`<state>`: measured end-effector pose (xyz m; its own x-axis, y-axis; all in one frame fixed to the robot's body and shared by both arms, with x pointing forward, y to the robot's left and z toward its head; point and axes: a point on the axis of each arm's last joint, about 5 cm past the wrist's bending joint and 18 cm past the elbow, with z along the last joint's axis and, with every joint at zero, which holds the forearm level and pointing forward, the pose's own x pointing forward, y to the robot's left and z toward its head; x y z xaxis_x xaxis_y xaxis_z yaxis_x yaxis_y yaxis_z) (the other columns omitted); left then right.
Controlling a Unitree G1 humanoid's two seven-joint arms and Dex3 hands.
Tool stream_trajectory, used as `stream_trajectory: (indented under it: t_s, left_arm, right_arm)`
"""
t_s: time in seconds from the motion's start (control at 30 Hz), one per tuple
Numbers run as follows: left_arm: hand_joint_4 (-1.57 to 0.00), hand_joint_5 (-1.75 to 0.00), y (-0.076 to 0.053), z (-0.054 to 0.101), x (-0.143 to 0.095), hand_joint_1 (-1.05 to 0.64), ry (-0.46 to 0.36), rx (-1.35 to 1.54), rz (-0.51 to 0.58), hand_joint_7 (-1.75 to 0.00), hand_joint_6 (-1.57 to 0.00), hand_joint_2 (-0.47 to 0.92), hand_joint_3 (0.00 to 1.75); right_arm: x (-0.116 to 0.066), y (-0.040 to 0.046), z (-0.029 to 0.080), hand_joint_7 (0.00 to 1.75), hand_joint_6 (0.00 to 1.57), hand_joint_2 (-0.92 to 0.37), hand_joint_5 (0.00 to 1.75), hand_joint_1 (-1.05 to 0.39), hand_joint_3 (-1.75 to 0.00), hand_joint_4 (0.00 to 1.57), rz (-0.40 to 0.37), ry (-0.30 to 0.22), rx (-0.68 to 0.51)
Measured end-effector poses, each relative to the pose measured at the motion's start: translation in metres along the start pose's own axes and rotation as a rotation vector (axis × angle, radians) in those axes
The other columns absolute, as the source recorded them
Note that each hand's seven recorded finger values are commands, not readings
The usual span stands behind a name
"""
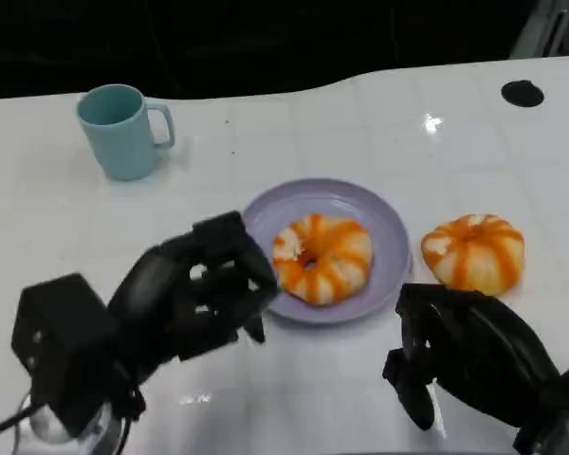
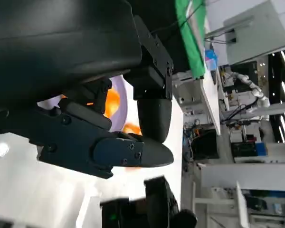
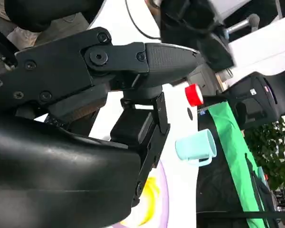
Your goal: Grasp the bread from the table and place it into the plate.
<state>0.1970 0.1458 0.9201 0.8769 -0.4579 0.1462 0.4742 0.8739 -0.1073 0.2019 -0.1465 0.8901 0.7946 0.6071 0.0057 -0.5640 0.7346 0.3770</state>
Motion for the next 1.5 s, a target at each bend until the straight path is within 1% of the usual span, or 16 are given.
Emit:
stream_trajectory:
  t_s: [0.17,0.2,0.37,0.53,0.7,0.83,1.07,1.3,1.5]
  left_arm:
    - [-0.83,-1.75,-0.005,-0.010,-0.018,-0.59,0.018,-0.116,0.023,-1.75,-0.62,0.92,0.34]
    - [-0.82,-1.75,-0.006,-0.012,-0.020,-0.58,0.020,-0.129,0.027,-1.75,-0.60,0.92,0.35]
    - [-0.82,-1.75,-0.004,-0.014,-0.029,-0.58,0.035,-0.199,0.039,-1.75,-0.60,0.92,0.34]
    - [-0.82,-1.75,-0.004,-0.018,-0.036,-0.59,0.075,-0.239,0.048,-1.75,-0.59,0.92,0.29]
    - [-0.84,-1.75,-0.005,-0.023,-0.038,-0.60,0.099,-0.268,0.034,-1.75,-0.61,0.92,0.29]
    - [-0.83,-1.75,-0.006,-0.032,-0.039,-0.60,0.129,-0.299,0.037,-1.75,-0.61,0.92,0.27]
    - [-0.82,-1.75,-0.008,-0.042,-0.037,-0.61,0.141,-0.352,0.021,-1.75,-0.59,0.92,0.26]
    - [-0.81,-1.75,-0.007,-0.048,-0.036,-0.59,0.171,-0.379,0.001,-1.75,-0.57,0.92,0.27]
    - [-0.81,-1.75,-0.007,-0.048,-0.037,-0.60,0.171,-0.384,-0.005,-1.75,-0.58,0.92,0.24]
  right_arm:
    - [0.002,0.0003,-0.003,1.55,1.06,-0.92,1.61,-0.95,-0.44,1.28,-0.003,-0.003,0.008]
    - [0.002,0.0003,-0.003,1.54,1.06,-0.92,1.61,-0.96,-0.44,1.28,-0.003,-0.002,0.008]
    - [0.005,0.0007,-0.004,1.53,1.07,-0.92,1.60,-0.96,-0.43,1.27,-0.003,0.002,0.002]
    - [0.006,0.0001,-0.005,1.53,1.07,-0.92,1.61,-0.95,-0.44,1.26,-0.004,0.002,0.008]
    - [0.006,-0.0014,-0.005,1.53,1.08,-0.92,1.62,-0.95,-0.44,1.27,-0.005,-0.001,0.002]
    - [0.005,-0.0027,-0.005,1.53,1.08,-0.92,1.62,-0.94,-0.45,1.27,-0.002,0.002,-0.002]
    - [0.004,-0.0035,-0.005,1.51,1.08,-0.92,1.60,-0.95,-0.43,1.28,0.001,0.003,-0.002]
    - [0.005,-0.0039,-0.005,1.50,1.09,-0.92,1.59,-0.95,-0.41,1.27,0.006,0.002,-0.002]
    - [0.006,-0.0044,-0.006,1.53,1.11,-0.92,1.59,-0.96,-0.41,1.30,0.019,0.005,0.001]
